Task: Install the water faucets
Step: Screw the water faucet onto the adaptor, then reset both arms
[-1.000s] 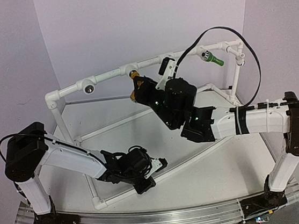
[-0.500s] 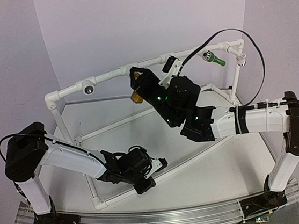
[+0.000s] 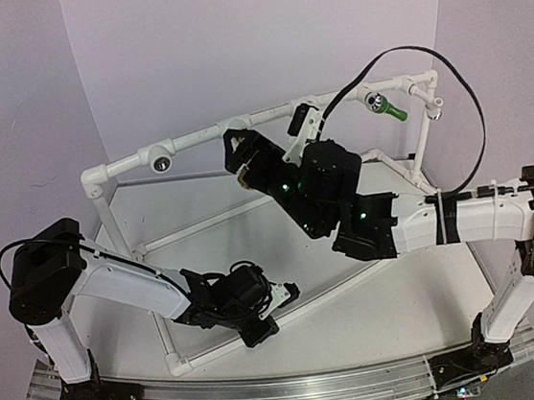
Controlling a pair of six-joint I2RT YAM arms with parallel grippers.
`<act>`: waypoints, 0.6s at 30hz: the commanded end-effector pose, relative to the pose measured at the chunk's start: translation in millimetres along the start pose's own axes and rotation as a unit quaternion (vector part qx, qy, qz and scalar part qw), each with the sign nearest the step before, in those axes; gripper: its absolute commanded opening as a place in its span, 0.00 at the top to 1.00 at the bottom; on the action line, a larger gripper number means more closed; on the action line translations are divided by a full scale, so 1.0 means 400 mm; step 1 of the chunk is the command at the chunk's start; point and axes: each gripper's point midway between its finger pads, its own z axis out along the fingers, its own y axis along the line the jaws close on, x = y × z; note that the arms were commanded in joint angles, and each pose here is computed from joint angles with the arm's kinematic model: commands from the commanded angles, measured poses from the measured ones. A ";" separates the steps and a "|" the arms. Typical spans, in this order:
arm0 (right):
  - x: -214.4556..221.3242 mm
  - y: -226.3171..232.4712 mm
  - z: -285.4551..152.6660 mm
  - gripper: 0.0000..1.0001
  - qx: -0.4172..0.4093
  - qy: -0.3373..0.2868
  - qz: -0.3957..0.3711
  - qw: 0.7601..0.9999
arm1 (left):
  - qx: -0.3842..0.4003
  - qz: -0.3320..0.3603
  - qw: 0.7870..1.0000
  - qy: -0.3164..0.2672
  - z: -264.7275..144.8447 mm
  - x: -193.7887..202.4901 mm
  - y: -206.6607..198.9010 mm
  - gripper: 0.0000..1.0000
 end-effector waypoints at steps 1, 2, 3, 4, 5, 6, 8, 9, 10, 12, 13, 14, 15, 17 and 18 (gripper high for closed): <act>-0.006 -0.022 -0.064 0.02 0.032 0.033 -0.041 0.998 | 0.067 0.021 0.996 0.055 0.091 0.108 -0.089 1.00; -0.003 -0.028 -0.071 0.02 0.037 0.039 -0.046 0.997 | 0.069 0.020 0.996 0.054 0.090 0.107 -0.088 1.00; -0.003 -0.034 -0.078 0.02 0.043 0.046 -0.049 0.997 | 0.070 0.018 0.996 0.052 0.089 0.105 -0.087 1.00; -0.004 -0.040 -0.085 0.02 0.049 0.054 -0.055 0.996 | 0.071 0.016 0.996 0.051 0.089 0.104 -0.085 1.00; -0.002 -0.052 -0.097 0.02 0.057 0.062 -0.060 0.995 | 0.070 0.015 0.996 0.050 0.088 0.103 -0.082 1.00; 0.002 -0.065 -0.107 0.02 0.062 0.068 -0.062 0.994 | 0.069 0.014 0.996 0.050 0.088 0.103 -0.079 1.00; 0.000 -0.074 -0.135 0.02 0.065 0.084 -0.083 0.991 | 0.065 0.013 0.997 0.049 0.087 0.103 -0.074 1.00; 0.001 -0.078 -0.151 0.02 0.064 0.095 -0.102 0.988 | 0.062 0.013 0.997 0.047 0.084 0.099 -0.071 0.99; 0.002 -0.082 -0.167 0.02 0.063 0.108 -0.123 0.985 | 0.059 0.012 0.997 0.042 0.079 0.093 -0.068 0.97; -0.001 -0.103 -0.205 0.02 0.065 0.137 -0.160 0.975 | 0.051 0.013 0.998 0.029 0.061 0.073 -0.062 0.83; 0.002 -0.105 -0.222 0.02 0.051 0.152 -0.182 0.970 | 0.045 0.015 0.999 0.022 0.050 0.062 -0.056 0.71; 0.000 -0.110 -0.245 0.02 0.041 0.166 -0.197 0.966 | 0.037 0.016 0.999 0.013 0.037 0.049 -0.049 0.59; -0.001 -0.119 -0.268 0.02 0.032 0.182 -0.217 0.959 | 0.029 0.014 0.999 0.017 0.022 0.045 -0.041 0.52; -0.006 -0.130 -0.322 0.02 0.007 0.215 -0.248 0.945 | 0.017 0.006 1.000 0.009 -0.017 0.017 -0.027 0.43; -0.012 -0.134 -0.342 0.02 -0.002 0.224 -0.263 0.938 | 0.012 0.001 1.000 -0.001 -0.042 -0.003 -0.021 0.36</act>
